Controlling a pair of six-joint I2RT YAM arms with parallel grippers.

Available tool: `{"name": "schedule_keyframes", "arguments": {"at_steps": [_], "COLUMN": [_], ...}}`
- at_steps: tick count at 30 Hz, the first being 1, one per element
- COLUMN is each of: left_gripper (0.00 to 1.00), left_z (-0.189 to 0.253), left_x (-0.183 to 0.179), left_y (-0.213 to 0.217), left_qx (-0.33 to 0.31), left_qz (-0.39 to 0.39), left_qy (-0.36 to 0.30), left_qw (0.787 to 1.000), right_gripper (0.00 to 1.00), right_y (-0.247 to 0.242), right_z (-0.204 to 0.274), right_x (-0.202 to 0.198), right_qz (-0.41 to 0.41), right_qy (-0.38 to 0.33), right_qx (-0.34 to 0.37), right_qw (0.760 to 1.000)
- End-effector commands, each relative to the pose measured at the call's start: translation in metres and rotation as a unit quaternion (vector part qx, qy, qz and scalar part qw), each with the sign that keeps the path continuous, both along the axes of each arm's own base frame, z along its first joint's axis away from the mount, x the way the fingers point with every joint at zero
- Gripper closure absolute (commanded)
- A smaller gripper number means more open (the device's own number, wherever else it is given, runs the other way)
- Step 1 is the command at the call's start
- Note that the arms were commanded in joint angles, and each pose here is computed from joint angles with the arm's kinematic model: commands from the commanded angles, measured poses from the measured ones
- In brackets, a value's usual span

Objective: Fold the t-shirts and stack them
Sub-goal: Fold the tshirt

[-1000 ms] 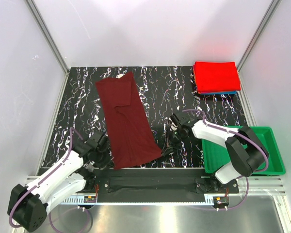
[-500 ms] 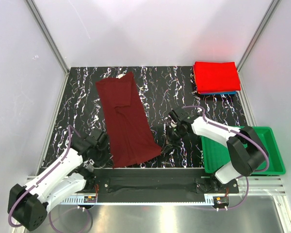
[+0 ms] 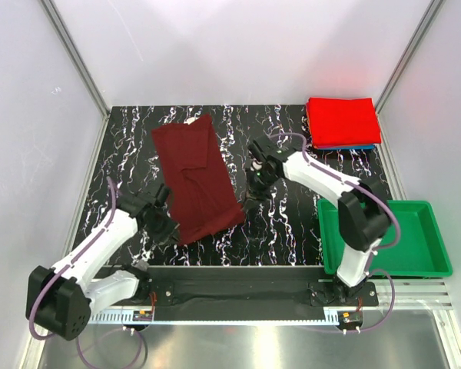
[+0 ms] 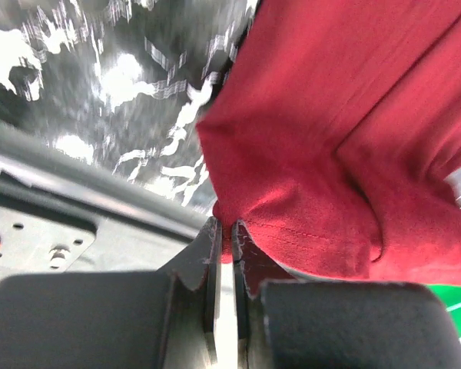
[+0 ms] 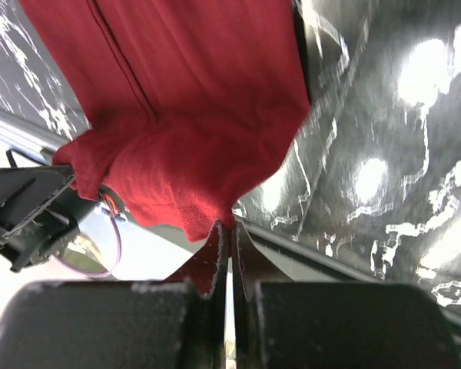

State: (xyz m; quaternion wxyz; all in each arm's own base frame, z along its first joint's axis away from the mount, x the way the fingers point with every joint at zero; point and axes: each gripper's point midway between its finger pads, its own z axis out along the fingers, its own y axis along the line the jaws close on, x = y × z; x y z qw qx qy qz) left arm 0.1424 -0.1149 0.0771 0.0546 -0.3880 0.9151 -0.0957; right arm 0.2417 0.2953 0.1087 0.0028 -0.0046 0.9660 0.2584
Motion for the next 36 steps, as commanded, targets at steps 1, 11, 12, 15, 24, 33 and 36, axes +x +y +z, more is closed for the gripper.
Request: {"name": "schedule_keyframes", "arguments": {"at_steps": [1,11,12,15,24,33,36], "left_gripper": [1.0,1.0,1.0,1.0,1.0,1.0,1.0], "left_z": [0.024,0.029,0.027,0.028,0.023,0.014,0.014], "left_x": [0.044,0.133,0.144,0.169,0.22,0.235,0.246], "left_y": [0.007,0.034,0.035,0.041,0.054,0.071,0.069], "left_qx": [-0.004,-0.014,-0.015,-0.024,-0.018,-0.014,-0.02], "left_qz": [0.008,-0.01,-0.009,-0.005,-0.019,-0.005,-0.015], "left_qy": [-0.063,-0.075,-0.07,-0.075,-0.085,-0.091,-0.105], "left_qw": [0.998,0.997,0.997,0.997,0.996,0.996,0.994], "right_gripper": [1.0,1.0,1.0,1.0,0.98,0.98,0.99], "right_y": [0.002,0.03,0.029,0.037,0.057,0.08,0.082], "right_z": [0.004,0.011,0.002,0.007,-0.002,0.002,0.0], "right_x": [0.023,0.106,0.116,0.142,0.179,0.2,0.208], "right_qz": [0.015,-0.007,-0.013,-0.018,-0.029,-0.023,-0.034], "right_qy": [-0.025,-0.042,-0.034,-0.05,-0.036,-0.06,-0.063], "right_qx": [-0.029,-0.027,-0.028,-0.005,0.081,0.142,0.146], "right_qw": [0.999,0.999,0.999,0.999,0.996,0.988,0.987]}}
